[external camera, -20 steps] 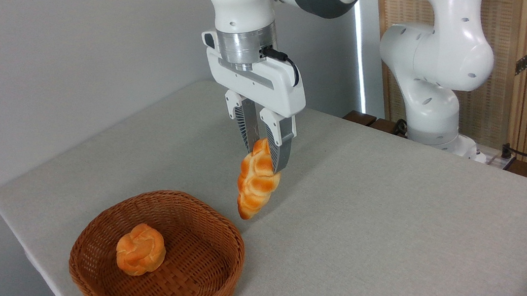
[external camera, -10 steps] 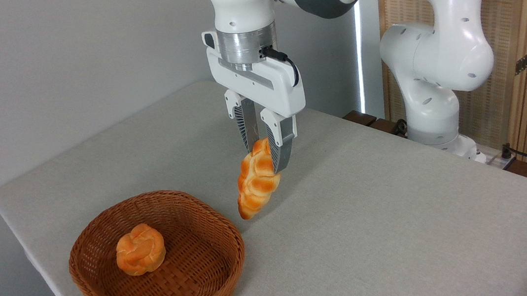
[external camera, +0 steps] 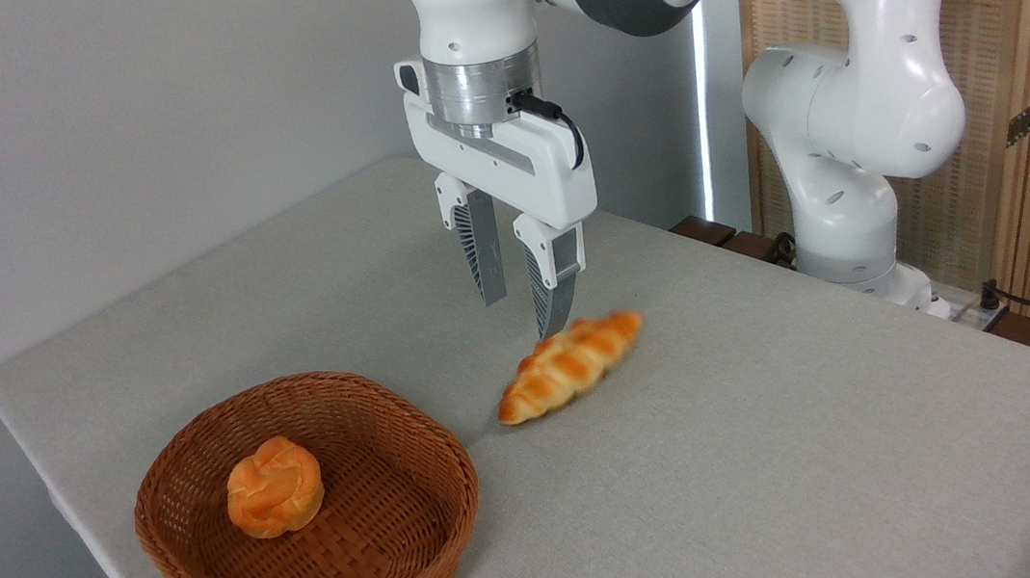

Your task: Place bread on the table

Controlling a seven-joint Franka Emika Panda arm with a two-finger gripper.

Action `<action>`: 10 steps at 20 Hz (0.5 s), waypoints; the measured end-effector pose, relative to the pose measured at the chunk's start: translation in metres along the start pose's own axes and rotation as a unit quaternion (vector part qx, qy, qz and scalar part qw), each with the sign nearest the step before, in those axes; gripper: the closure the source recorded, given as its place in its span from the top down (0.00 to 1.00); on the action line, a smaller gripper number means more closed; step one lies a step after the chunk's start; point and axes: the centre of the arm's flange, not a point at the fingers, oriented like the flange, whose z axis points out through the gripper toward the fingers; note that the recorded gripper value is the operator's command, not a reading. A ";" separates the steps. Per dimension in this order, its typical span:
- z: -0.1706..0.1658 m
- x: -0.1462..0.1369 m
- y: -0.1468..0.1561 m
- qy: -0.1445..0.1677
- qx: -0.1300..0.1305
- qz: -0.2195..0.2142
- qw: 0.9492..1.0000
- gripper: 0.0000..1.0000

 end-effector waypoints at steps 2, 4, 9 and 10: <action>0.000 0.000 0.000 0.000 0.000 0.000 1.000 1.00; 0.000 0.000 0.000 0.000 0.000 0.000 1.000 1.00; 0.000 0.000 0.000 0.000 0.000 0.000 1.000 1.00; -0.001 0.001 -0.001 0.001 0.001 0.000 1.000 1.00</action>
